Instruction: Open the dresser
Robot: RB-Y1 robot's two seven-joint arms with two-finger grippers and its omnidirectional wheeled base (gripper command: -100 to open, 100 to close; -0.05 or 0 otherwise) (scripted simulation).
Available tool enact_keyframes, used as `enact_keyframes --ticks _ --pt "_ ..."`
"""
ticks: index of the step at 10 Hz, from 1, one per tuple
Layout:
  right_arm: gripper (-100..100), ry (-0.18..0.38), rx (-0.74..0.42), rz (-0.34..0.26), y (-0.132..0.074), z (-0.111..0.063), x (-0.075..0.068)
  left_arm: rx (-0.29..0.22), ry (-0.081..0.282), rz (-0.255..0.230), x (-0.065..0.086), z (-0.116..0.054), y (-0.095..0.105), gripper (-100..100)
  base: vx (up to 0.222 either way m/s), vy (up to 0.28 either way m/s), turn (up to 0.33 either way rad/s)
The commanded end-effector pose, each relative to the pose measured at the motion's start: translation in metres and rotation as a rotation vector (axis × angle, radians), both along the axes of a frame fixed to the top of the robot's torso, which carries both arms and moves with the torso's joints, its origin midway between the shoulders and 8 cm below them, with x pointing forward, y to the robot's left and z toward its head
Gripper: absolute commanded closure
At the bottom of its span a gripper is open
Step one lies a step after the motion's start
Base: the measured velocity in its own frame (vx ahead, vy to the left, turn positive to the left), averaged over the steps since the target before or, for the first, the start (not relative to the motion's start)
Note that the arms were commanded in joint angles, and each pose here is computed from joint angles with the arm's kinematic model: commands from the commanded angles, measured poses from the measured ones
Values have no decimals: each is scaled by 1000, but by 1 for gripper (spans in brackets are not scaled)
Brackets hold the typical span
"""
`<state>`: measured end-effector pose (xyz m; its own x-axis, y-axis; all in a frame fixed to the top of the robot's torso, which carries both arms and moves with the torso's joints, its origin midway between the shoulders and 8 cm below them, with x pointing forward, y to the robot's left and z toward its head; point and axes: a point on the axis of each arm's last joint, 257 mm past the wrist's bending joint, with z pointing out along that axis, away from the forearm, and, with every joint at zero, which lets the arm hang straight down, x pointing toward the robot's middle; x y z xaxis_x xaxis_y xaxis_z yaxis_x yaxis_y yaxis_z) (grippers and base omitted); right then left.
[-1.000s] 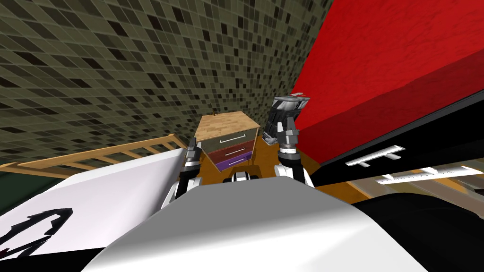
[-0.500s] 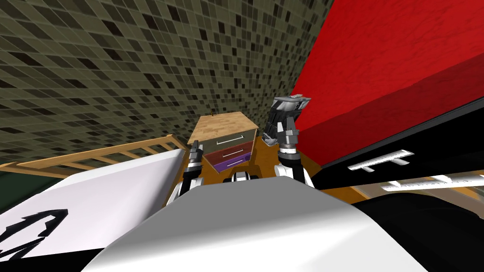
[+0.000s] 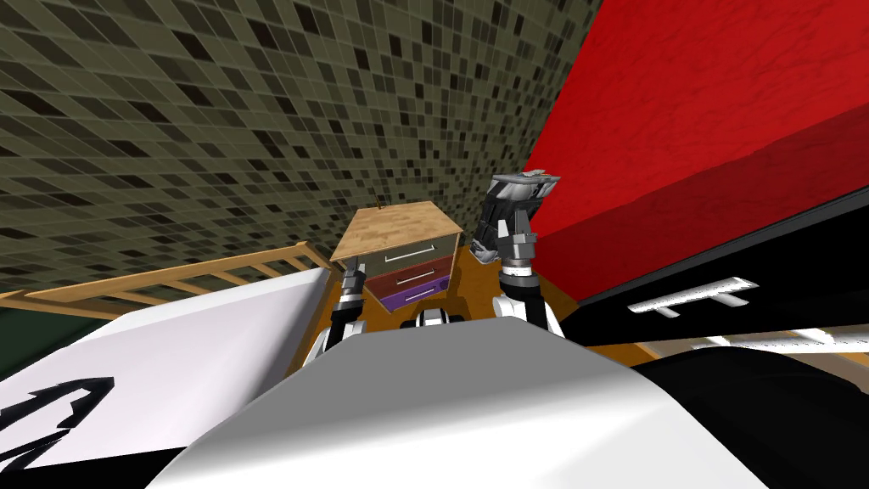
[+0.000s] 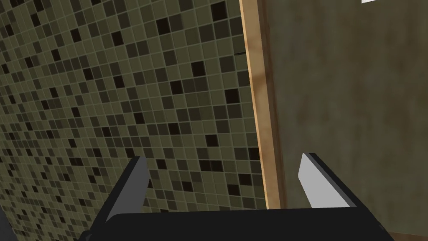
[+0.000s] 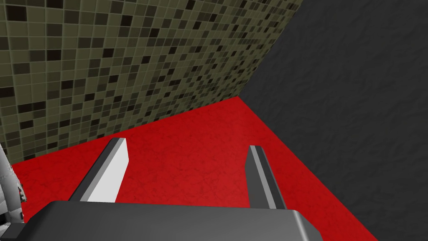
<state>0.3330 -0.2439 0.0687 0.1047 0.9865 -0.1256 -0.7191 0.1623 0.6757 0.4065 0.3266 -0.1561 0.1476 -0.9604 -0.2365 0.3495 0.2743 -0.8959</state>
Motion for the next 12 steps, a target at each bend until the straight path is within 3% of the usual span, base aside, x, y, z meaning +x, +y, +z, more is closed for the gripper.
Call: enact_keyframes --ticks 1,7,12 --pt "0 0 0 0 0 0 0 0 25 6 2 -16 5 -100 44 -59 17" --pt "0 0 0 0 0 0 0 -27 87 33 4 -60 17 -100 46 -71 23" --pt "0 0 0 0 0 0 0 -110 128 68 3 -99 13 -100 41 -70 22"
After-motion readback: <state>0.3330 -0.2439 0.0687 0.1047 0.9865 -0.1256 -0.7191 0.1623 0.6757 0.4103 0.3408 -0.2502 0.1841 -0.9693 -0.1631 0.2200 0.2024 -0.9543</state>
